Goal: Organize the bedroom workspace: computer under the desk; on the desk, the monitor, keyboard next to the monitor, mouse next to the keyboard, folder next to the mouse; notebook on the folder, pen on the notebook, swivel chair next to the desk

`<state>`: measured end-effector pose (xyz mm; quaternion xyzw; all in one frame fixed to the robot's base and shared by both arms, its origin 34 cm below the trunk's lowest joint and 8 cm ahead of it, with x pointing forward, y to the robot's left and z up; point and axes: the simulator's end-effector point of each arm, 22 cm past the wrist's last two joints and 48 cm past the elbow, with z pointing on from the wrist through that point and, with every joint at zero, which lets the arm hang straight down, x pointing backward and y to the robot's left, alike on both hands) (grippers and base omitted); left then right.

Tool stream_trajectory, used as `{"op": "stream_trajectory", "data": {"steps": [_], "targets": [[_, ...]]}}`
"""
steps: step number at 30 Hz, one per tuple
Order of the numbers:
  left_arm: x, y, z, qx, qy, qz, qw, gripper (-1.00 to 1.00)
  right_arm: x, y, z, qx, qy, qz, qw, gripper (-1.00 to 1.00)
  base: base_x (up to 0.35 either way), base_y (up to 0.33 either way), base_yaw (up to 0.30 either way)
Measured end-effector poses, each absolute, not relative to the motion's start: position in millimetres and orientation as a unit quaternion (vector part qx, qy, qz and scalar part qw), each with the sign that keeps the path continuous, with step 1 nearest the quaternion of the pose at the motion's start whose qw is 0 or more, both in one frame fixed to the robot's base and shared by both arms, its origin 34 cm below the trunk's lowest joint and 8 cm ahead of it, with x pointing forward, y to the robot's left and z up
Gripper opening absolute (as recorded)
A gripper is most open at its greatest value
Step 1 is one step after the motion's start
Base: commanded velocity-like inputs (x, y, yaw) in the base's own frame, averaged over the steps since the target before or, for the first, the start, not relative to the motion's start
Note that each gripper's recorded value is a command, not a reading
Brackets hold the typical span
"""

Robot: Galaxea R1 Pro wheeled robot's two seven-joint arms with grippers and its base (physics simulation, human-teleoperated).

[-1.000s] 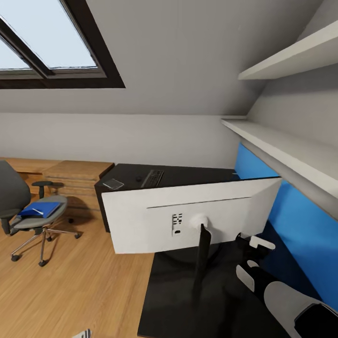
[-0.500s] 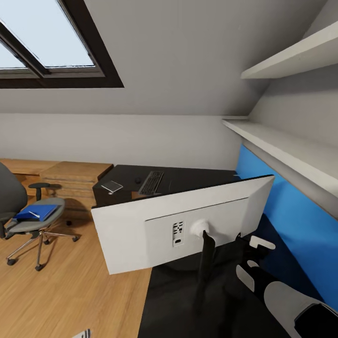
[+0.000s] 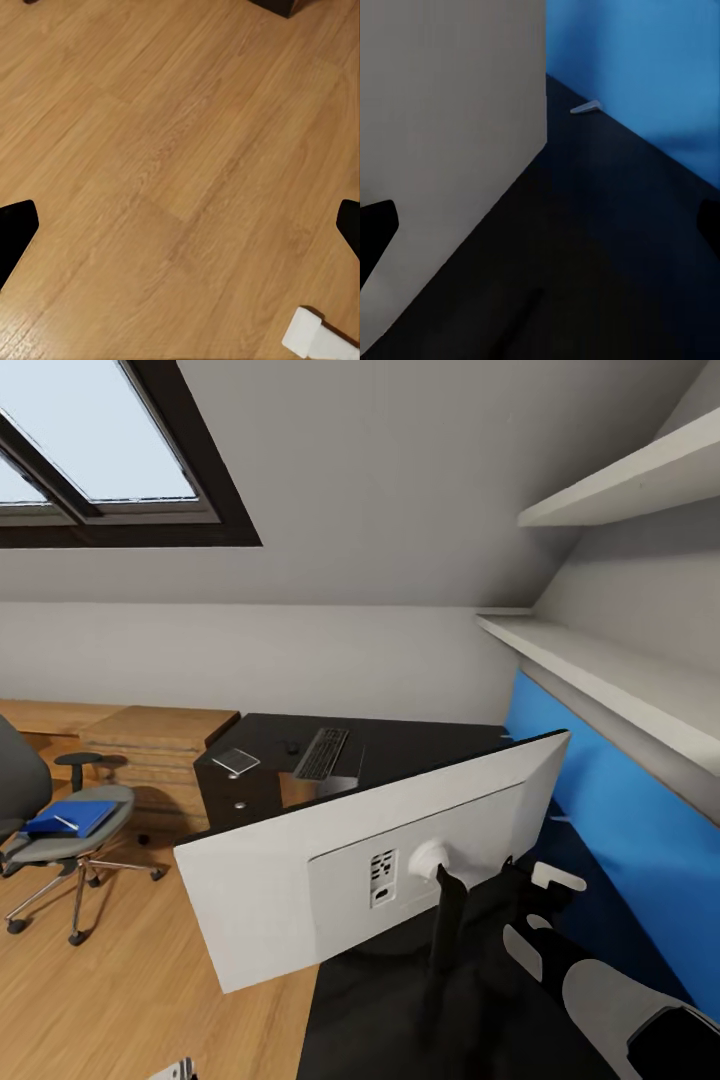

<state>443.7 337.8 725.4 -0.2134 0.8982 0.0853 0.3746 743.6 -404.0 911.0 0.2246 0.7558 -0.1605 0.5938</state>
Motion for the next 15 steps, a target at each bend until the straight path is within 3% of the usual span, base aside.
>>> {"op": "stream_trajectory", "data": {"steps": [6, 15], "targets": [[444.2, 337.8, 725.6, -0.213, 0.898, 0.085, 0.375, 1.0, 743.9, -403.7, 910.7, 0.225, 0.756, -0.16, 0.594, 1.0, -0.09, 0.001, 0.0], [444.2, 338.0, 725.4, -0.213, 0.898, 0.086, 0.375, 1.0, 744.0, -403.7, 910.4, 0.225, 0.756, -0.16, 0.594, 1.0, -0.3, 0.0, 0.0]]}}
